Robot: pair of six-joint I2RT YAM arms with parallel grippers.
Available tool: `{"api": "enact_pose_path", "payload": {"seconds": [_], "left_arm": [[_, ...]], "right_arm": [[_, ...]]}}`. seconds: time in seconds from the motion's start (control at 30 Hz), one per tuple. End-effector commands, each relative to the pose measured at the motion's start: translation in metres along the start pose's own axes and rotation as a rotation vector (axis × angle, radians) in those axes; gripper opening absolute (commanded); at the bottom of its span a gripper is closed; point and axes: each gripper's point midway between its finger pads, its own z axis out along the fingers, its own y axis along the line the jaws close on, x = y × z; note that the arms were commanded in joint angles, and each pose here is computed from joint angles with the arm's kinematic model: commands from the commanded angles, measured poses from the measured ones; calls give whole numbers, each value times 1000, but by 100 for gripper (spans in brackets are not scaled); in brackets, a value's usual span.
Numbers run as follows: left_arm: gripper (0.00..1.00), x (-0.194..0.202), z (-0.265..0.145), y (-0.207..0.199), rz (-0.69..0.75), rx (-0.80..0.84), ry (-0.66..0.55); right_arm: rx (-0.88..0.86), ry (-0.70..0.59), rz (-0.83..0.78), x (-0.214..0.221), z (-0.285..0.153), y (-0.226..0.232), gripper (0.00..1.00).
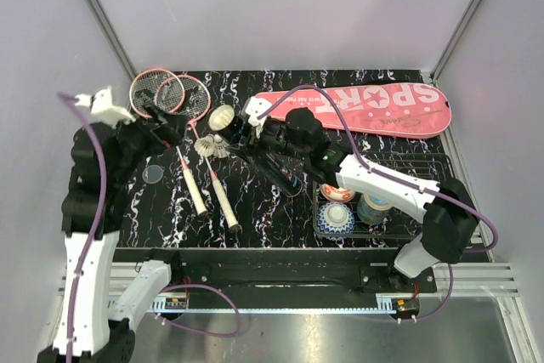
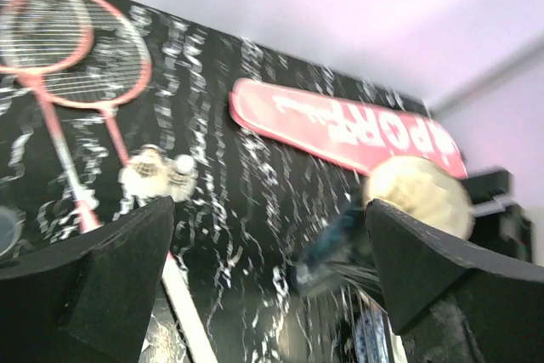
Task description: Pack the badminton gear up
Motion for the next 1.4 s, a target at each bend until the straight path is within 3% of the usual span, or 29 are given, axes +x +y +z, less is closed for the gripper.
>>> {"api": "enact_pose_path", "payload": {"seconds": [0.0, 0.17, 0.23, 0.27, 0.3, 0.33, 0.4, 0.5, 0.7, 0.83, 1.03, 1.13, 1.37], "left_arm": [[99, -7, 11, 80, -138, -387, -190], [99, 44, 74, 82, -233, -286, 93], [93, 69, 105, 93, -245, -293, 222], [87, 76, 115, 99, -241, -309, 254], [67, 95, 132, 117, -237, -356, 318], [57, 101, 140, 128, -217, -383, 330], [49, 130, 155, 151, -237, -436, 404], [48, 156, 164, 177, -242, -502, 429], [49, 173, 177, 207, -172, -580, 454], [57, 177, 188, 209, -66, -549, 514], [53, 172, 207, 206, 142, -528, 588], [56, 176, 215, 205, 284, -511, 643], [62, 190, 221, 216, 456, -530, 762]], "right_arm": [[162, -147, 62, -48, -19, -23, 35], [157, -181, 61, -65, -33, -20, 35], [163, -185, 59, -67, -39, -19, 35], [165, -199, 54, -74, -44, -19, 36], [164, -205, 49, -76, -47, -17, 36], [164, -204, 49, -74, -49, -17, 36], [164, -223, 40, -82, -56, -16, 36], [156, -232, 30, -85, -64, -12, 36], [156, -254, 23, -86, -70, -10, 36], [156, -266, 18, -87, -71, -10, 36], [143, -278, 20, -88, -73, -7, 36], [140, -280, 22, -87, -74, -6, 36], [140, -286, 11, -88, -79, -4, 37]]}}
